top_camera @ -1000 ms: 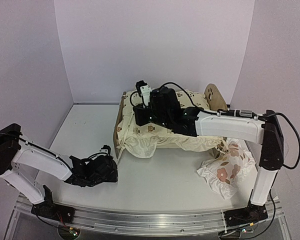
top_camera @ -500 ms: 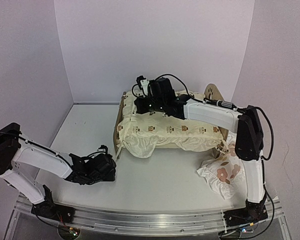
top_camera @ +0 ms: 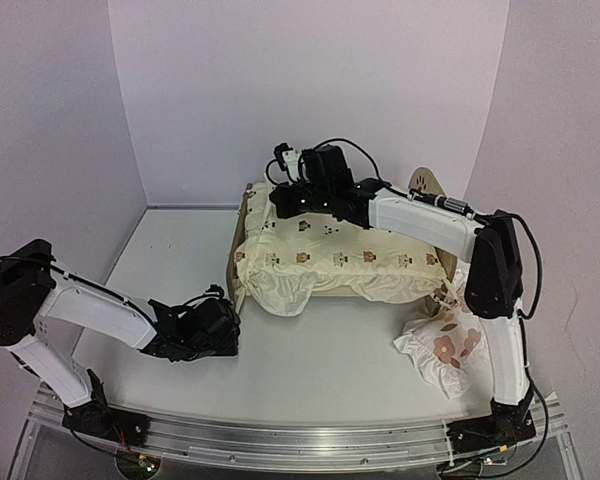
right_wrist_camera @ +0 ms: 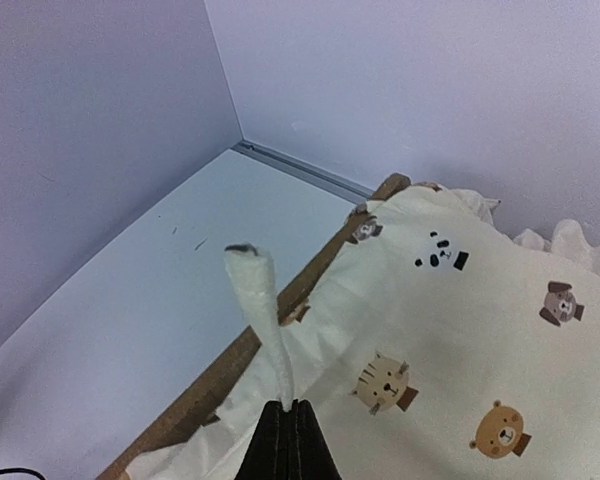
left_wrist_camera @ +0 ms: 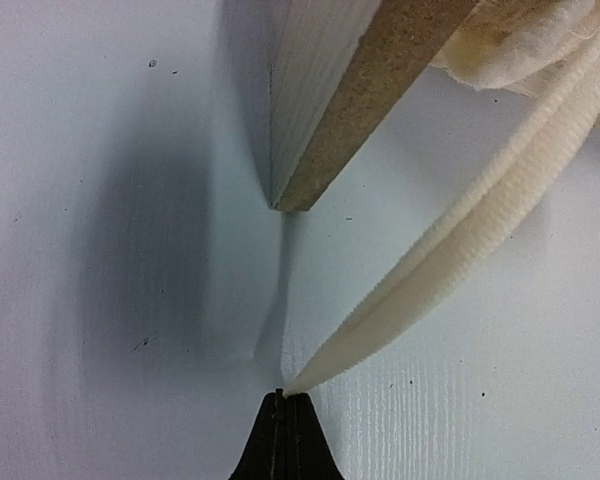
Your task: Set up the pet bed
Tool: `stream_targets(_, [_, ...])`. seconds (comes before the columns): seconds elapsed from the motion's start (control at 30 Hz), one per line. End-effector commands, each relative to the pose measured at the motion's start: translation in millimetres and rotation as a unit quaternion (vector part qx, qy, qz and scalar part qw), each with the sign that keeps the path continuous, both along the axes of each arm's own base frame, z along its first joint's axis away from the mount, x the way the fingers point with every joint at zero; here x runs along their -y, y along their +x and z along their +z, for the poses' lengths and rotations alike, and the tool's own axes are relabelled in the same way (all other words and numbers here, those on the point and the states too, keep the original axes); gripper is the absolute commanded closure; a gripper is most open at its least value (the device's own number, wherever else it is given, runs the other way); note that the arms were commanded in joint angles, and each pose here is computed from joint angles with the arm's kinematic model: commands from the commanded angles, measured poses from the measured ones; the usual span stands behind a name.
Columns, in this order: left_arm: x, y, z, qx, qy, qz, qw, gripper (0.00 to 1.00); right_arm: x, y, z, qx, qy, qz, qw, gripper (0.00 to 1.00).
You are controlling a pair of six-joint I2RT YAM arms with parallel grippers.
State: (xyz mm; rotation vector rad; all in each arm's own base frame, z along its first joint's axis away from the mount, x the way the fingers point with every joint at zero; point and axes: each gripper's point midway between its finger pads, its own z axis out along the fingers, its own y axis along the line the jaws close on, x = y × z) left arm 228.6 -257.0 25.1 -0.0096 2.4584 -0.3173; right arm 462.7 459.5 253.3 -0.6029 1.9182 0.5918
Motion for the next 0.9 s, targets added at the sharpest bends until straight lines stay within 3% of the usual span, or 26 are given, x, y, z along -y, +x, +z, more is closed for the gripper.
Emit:
stream_targets(0.0, [-1, -3, 8, -0.004, 0.006, -0.016, 1.0, 0.98, 27, -16, 47, 0.006, 0.058, 0.0, 0.998, 1.0])
stream_targets(0.17, [0, -1, 29, 0.01, 0.008, -0.028, 1.0, 0.93, 32, -59, 54, -0.045, 0.086, 0.05, 0.994, 1.0])
stream_targets(0.27, [1, 0, 40, 0.015, 0.006, -0.029, 0.999, 0.87, 38, -85, 49, -0.08, 0.093, 0.083, 0.989, 0.81])
stream_targets(0.33, [1, 0, 48, 0.019, 0.0, -0.031, 0.999, 0.77, 45, -103, 48, -0.096, 0.095, 0.101, 0.986, 0.71])
stream_targets(0.47, [6, 1, 66, 0.027, -0.004, -0.043, 0.999, 0.46, 77, -131, 60, -0.096, 0.073, 0.095, 0.988, 0.54])
stream_targets(0.67, [4, 15, 93, 0.053, 0.025, -0.041, 0.997, 0.37, 172, -131, 54, -0.043, -0.062, -0.058, 0.995, 0.33])
stream_targets(0.87, [7, 40, 90, 0.053, 0.043, -0.034, 0.997, 0.43, 272, -107, 32, -0.056, -0.143, -0.204, 0.967, 0.23])
